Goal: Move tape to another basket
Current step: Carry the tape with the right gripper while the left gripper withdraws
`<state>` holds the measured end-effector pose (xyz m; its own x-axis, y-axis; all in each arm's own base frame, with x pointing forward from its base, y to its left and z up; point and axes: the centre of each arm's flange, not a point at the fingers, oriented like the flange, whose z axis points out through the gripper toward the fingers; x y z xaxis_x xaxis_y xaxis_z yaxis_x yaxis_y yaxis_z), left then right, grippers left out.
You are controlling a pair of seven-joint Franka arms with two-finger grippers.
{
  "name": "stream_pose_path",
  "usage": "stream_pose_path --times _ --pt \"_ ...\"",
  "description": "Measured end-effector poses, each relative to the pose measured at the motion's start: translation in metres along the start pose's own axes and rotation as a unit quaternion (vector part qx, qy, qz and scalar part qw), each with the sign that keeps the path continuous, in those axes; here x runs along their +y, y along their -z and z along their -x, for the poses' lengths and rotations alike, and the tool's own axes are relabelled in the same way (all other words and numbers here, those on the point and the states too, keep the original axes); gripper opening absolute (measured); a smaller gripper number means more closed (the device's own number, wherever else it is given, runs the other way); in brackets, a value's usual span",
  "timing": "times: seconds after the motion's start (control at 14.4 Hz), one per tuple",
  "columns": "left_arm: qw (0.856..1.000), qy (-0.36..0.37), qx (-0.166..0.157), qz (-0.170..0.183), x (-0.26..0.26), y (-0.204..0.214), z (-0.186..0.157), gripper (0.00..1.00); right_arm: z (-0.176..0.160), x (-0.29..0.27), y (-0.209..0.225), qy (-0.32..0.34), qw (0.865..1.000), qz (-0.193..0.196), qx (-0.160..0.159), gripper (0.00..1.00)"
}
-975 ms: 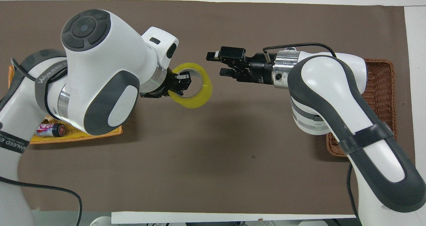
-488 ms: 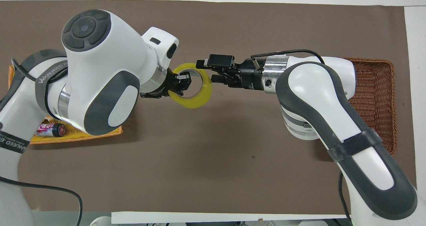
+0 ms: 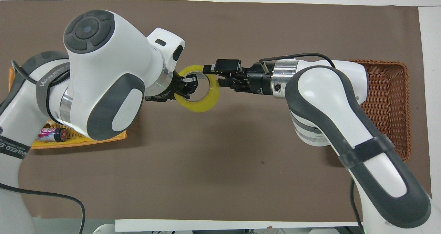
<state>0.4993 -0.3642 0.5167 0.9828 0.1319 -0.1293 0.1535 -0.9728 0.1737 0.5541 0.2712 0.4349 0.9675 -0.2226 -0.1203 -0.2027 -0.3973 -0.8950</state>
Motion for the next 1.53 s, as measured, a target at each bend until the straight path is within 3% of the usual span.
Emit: stream_pose_path --times 0.14,0.35,0.63,0.77,0.84,1.04,1.25,1.53 --pt "1.0 0.0 0.001 0.001 0.0 0.0 0.0 0.22 0.005 0.0 -0.005 0.003 1.0 0.002 -0.006 0.8" --pt "1.0 0.0 -0.002 0.0 0.0 -0.002 0.001 0.22 0.008 -0.004 -0.003 0.011 1.0 -0.001 -0.009 0.55" --pt "1.0 -0.002 -0.001 0.001 0.001 -0.002 0.003 0.22 0.007 -0.004 -0.001 0.01 1.0 -0.004 -0.015 0.55" --pt "1.0 -0.001 0.004 0.004 0.002 0.001 0.002 0.29 0.008 0.0 -0.002 0.008 1.0 -0.001 -0.017 0.55" --pt "1.0 -0.002 0.006 0.005 0.002 0.003 0.002 0.33 0.009 0.001 -0.003 0.007 1.0 0.0 -0.018 0.55" --pt "1.0 -0.004 0.019 0.017 0.0 0.028 0.008 0.67 0.009 0.004 -0.003 0.005 1.0 0.002 -0.019 0.55" --pt "0.999 0.015 0.037 0.027 -0.034 0.083 0.007 0.99 0.005 0.006 0.003 0.015 1.0 0.013 -0.016 0.55" --pt "0.998 0.032 0.059 0.002 -0.136 0.125 -0.041 1.0 -0.007 0.009 0.034 0.03 0.999 0.026 -0.036 0.55"
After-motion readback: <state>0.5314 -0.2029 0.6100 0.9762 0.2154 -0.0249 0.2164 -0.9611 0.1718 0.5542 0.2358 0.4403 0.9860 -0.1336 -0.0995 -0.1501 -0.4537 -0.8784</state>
